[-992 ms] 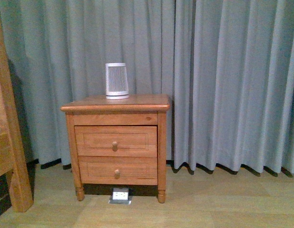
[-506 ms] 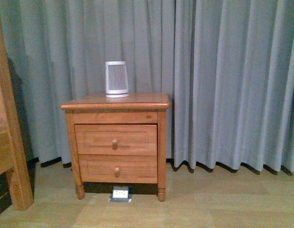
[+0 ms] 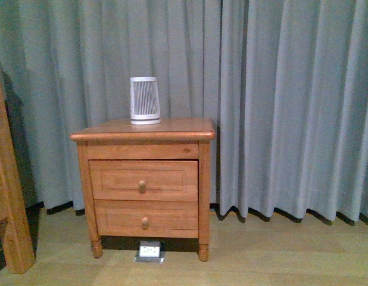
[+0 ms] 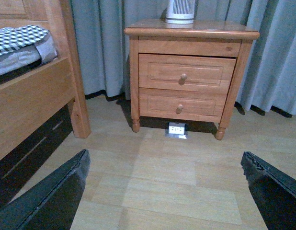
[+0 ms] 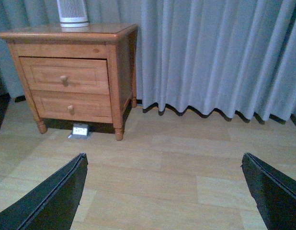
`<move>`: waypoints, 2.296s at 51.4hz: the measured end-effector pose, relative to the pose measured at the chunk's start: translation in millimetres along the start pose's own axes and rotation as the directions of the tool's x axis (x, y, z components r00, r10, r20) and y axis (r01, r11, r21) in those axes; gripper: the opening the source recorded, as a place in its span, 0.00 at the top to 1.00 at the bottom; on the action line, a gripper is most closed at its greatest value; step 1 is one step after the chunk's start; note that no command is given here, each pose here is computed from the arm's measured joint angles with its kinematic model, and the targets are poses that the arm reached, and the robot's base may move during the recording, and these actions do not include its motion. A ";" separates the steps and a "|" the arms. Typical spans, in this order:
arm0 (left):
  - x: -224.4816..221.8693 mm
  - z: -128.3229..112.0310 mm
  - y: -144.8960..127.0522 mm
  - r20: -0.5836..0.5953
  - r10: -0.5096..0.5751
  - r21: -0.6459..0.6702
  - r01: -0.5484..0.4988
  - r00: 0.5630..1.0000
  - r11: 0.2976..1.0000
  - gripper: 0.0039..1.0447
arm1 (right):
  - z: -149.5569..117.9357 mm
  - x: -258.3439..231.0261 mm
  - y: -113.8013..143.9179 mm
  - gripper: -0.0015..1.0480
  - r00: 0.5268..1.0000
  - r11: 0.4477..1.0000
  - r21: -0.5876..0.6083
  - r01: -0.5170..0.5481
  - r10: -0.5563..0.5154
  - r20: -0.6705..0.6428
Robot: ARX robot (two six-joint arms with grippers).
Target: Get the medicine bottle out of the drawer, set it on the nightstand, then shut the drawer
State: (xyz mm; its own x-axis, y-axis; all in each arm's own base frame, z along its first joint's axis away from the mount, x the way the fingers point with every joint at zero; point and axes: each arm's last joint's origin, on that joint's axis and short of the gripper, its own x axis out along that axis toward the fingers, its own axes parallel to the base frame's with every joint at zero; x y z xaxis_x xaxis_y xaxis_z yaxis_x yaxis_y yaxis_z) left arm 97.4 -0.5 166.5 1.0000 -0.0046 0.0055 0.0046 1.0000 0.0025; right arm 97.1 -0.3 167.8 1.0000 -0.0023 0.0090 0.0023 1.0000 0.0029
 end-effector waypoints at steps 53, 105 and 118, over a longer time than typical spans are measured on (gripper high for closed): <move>0.0 0.0 0.0 0.000 0.000 0.000 0.000 1.000 1.000 0.06 | 0.0 0.0 0.0 0.07 1.000 1.000 0.000 0.000 0.000 0.000; 160.1 13.3 -27.1 -0.146 -0.080 -0.146 0.059 0.986 0.988 0.06 | 0.0 0.0 0.0 0.07 1.000 1.000 0.000 0.000 0.000 0.000; 240.3 2.4 -64.2 -0.119 -0.130 -0.098 0.119 0.984 0.988 0.06 | 0.0 0.0 0.0 0.07 1.000 1.000 0.000 0.000 0.000 0.000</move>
State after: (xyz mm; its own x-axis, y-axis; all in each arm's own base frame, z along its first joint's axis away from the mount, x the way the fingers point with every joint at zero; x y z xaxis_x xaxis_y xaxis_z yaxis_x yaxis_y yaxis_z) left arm 337.4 -65.8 170.1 0.9844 -0.1345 -0.1138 0.1240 0.9877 -0.0950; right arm 97.1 -0.3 167.8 1.0000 -0.0019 0.0090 0.0019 1.0000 0.0029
